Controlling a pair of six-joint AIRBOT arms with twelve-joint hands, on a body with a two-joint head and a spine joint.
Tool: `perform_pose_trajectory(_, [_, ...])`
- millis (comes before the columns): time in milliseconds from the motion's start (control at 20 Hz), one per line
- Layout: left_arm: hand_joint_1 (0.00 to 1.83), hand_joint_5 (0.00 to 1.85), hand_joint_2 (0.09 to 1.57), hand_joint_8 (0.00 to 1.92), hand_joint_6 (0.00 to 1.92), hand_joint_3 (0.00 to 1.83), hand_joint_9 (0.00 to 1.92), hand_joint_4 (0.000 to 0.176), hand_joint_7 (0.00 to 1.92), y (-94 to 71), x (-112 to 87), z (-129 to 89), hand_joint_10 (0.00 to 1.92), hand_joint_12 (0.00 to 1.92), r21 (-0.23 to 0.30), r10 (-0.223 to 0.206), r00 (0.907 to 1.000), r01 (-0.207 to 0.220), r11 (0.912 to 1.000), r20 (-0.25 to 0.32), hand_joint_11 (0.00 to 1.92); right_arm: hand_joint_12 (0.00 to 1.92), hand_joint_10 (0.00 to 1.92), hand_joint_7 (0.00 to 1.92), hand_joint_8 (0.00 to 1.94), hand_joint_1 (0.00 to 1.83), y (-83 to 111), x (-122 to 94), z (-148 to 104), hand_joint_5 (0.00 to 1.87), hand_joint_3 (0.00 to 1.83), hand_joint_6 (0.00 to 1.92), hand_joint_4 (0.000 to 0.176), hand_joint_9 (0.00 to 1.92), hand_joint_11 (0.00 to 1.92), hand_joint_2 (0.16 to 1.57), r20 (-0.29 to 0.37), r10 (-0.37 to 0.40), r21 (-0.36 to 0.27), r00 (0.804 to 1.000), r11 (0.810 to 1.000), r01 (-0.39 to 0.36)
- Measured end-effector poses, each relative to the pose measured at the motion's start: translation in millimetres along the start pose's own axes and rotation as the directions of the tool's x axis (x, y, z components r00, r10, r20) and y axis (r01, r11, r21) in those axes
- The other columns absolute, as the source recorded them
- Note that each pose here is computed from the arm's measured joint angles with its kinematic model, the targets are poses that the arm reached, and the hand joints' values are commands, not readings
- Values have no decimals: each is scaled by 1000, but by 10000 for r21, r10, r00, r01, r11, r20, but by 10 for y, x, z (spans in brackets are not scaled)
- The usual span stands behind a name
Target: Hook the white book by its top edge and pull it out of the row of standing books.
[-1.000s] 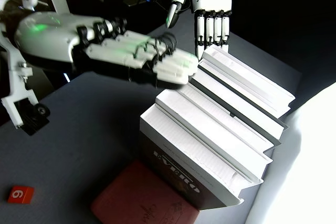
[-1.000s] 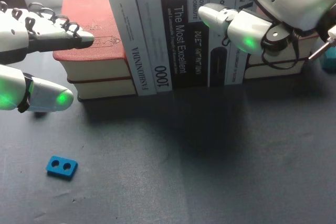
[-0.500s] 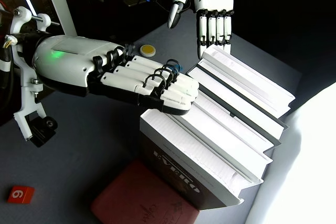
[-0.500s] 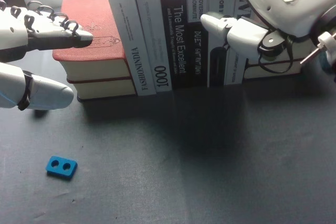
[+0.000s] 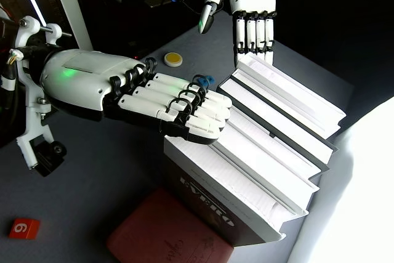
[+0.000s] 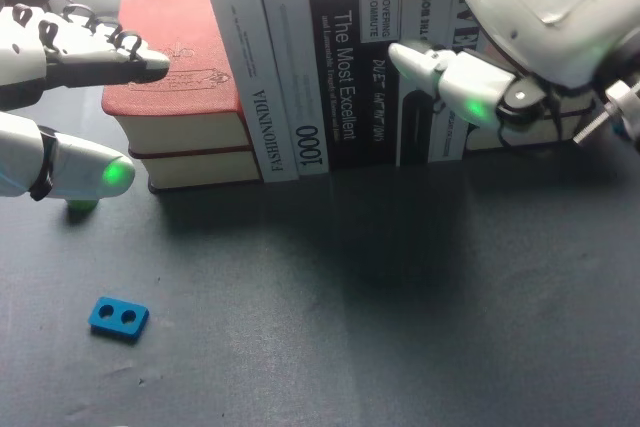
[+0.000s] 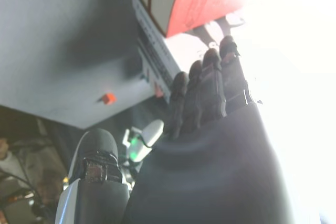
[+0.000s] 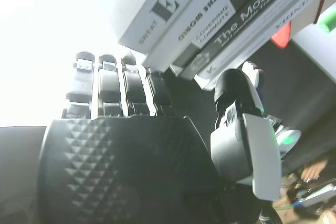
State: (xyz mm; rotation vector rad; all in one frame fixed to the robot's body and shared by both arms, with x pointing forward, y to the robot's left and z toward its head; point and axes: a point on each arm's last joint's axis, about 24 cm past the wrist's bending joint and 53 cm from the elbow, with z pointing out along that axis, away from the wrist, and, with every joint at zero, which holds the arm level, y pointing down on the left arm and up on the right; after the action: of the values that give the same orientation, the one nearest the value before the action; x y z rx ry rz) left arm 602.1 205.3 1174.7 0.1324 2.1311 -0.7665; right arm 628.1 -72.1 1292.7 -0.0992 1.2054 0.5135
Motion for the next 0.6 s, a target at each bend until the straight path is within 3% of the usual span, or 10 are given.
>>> perform_pose_trajectory(600, [0, 18, 1270, 0, 2, 0, 0, 0, 0, 5, -7, -1, 0, 0, -17, 6, 10000, -6, 10000, 29, 0, 0, 2, 56, 11, 0, 161, -70, -369, 82, 3, 7, 0, 6, 0, 1274, -609, -615, -326, 9963, 9977, 596])
